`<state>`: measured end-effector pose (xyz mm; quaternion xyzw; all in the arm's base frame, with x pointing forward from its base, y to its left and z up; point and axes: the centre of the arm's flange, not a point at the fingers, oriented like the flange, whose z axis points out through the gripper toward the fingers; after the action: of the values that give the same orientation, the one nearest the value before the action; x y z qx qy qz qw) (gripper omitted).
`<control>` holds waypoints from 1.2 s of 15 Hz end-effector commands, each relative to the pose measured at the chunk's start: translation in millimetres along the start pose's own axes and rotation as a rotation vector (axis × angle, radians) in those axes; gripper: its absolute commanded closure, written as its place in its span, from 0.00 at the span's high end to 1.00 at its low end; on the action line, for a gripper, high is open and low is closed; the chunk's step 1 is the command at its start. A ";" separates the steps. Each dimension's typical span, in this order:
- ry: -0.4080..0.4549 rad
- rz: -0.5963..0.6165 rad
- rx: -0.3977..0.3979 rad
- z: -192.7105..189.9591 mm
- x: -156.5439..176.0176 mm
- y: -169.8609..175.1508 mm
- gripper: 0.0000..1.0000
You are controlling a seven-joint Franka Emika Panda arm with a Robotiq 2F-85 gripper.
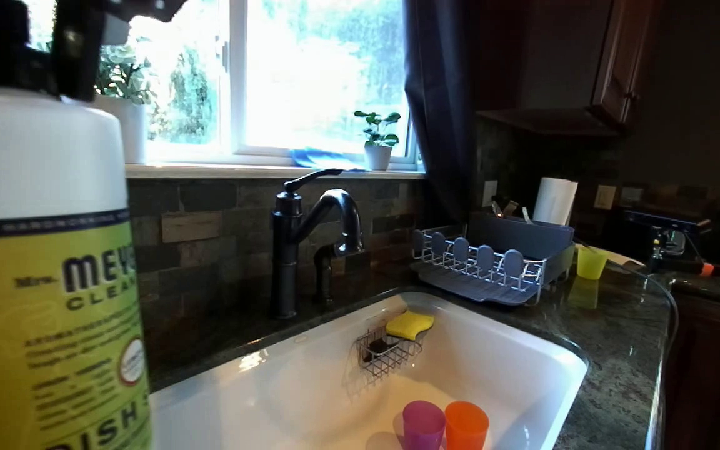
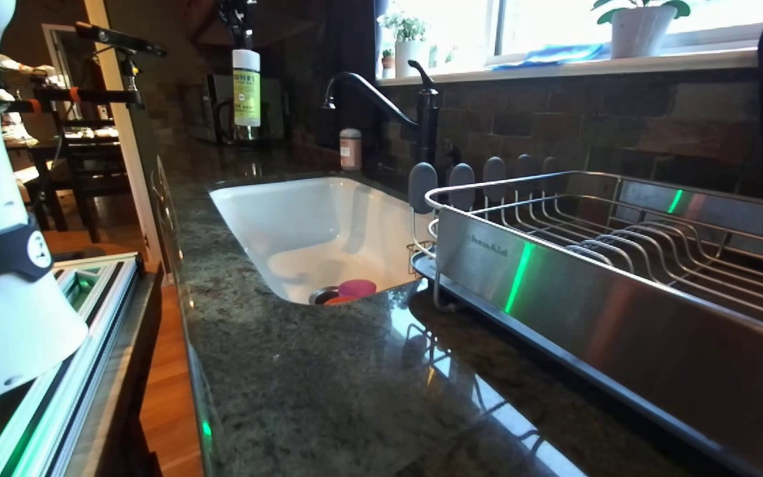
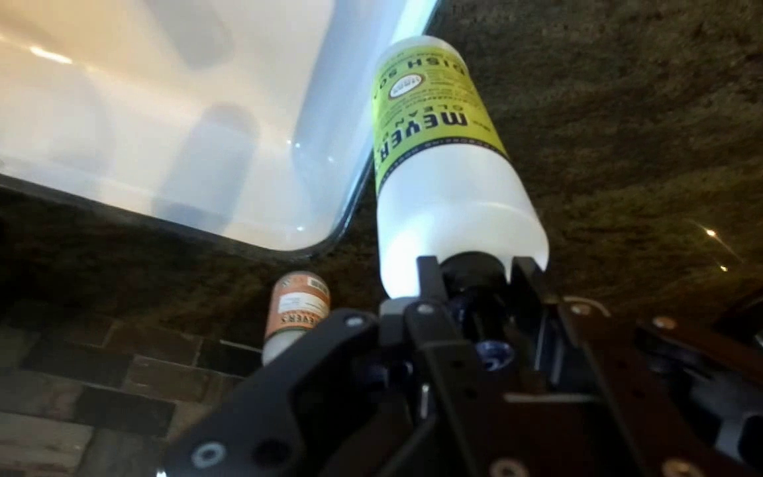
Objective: Move the bottle to the right
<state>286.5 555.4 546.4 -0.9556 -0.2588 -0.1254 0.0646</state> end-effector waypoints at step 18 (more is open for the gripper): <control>-0.007 0.353 -0.104 -55.1 -127.8 143.9 0.08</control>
<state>272.9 420.3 545.3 -0.9837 -0.1316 -0.1174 0.0339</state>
